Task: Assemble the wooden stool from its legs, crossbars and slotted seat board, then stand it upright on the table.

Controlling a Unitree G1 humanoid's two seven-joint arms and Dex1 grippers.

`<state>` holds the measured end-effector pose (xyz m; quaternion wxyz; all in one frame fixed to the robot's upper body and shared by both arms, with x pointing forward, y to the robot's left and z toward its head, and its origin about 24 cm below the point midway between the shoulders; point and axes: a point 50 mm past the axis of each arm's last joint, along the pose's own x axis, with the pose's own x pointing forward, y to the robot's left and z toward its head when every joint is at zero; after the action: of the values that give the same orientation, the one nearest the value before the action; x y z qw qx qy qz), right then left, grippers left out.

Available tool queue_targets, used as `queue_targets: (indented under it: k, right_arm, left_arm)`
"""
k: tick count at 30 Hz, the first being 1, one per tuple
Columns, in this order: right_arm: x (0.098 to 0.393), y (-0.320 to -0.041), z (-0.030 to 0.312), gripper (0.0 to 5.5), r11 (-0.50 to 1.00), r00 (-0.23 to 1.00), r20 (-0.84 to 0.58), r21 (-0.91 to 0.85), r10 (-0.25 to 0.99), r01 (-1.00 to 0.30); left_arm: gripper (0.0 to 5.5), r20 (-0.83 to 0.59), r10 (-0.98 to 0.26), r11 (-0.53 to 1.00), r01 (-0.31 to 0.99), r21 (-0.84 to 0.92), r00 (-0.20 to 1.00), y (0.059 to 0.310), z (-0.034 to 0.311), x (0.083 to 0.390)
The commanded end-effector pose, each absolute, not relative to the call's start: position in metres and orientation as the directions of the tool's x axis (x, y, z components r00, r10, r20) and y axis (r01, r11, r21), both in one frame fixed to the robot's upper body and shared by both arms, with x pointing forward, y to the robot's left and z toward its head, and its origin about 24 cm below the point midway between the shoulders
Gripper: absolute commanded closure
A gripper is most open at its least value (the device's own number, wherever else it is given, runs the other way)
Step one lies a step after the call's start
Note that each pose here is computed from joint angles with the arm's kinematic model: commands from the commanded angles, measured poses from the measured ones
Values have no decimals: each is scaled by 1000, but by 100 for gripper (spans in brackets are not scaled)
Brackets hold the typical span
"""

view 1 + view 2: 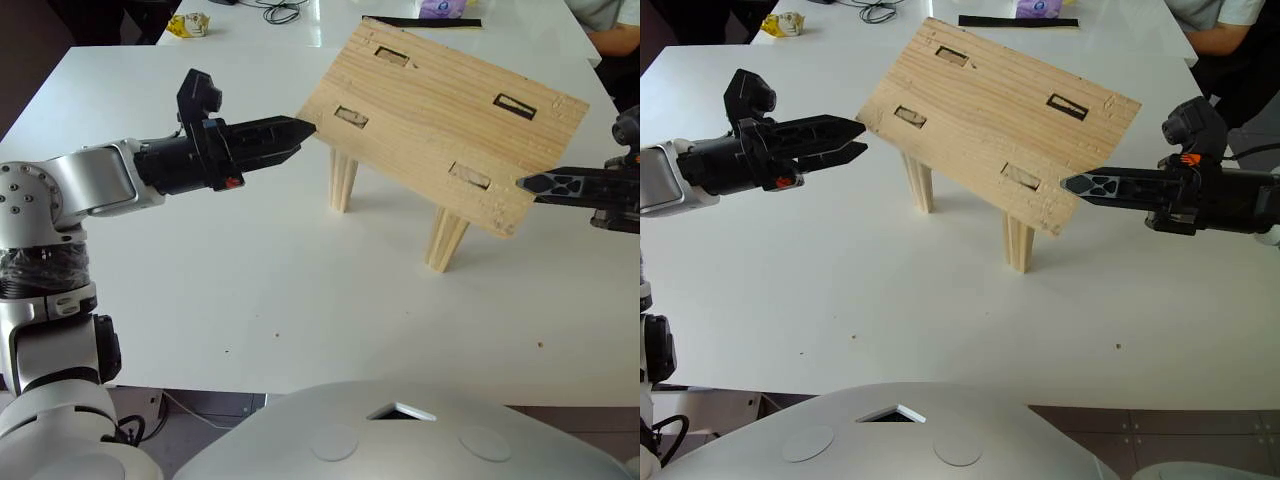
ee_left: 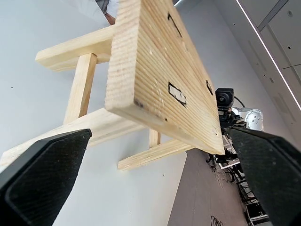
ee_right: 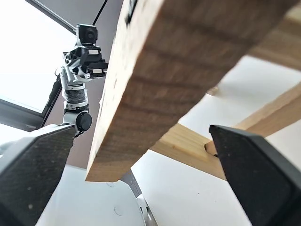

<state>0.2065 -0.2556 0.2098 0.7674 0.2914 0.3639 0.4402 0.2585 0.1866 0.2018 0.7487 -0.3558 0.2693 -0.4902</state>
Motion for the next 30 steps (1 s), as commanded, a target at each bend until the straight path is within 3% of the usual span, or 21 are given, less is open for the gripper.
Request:
queue_targets:
  k: [1, 9, 13, 18, 25, 30]
  right_arm:
    - [207, -259, 201, 32, 486, 422, -308, 764, 853, -424]
    - [201, -256, 186, 32, 574, 486, -351, 685, 800, -449]
    - [199, -267, 151, 32, 733, 576, -466, 535, 671, -421]
    - [196, -286, 96, 32, 911, 604, -694, 199, 392, -362]
    - [249, -292, 59, 32, 982, 853, -521, -141, 33, -124]
    - [256, -290, 30, 32, 981, 901, -410, -182, -144, 74]
  left_arm:
    - [10, -64, -902, 312, 541, -781, 427, 188, 212, 268]
    - [10, -138, -820, 472, 520, -712, 555, 192, 189, 236]
    - [10, -140, -649, 652, 452, -609, 748, 209, 167, 235]
    - [10, -127, -526, 799, 438, -412, 841, 217, 146, 232]
    - [10, -30, -427, 895, 417, -160, 904, 213, 142, 259]
    - [10, -41, -307, 952, 307, 9, 951, 214, 108, 263]
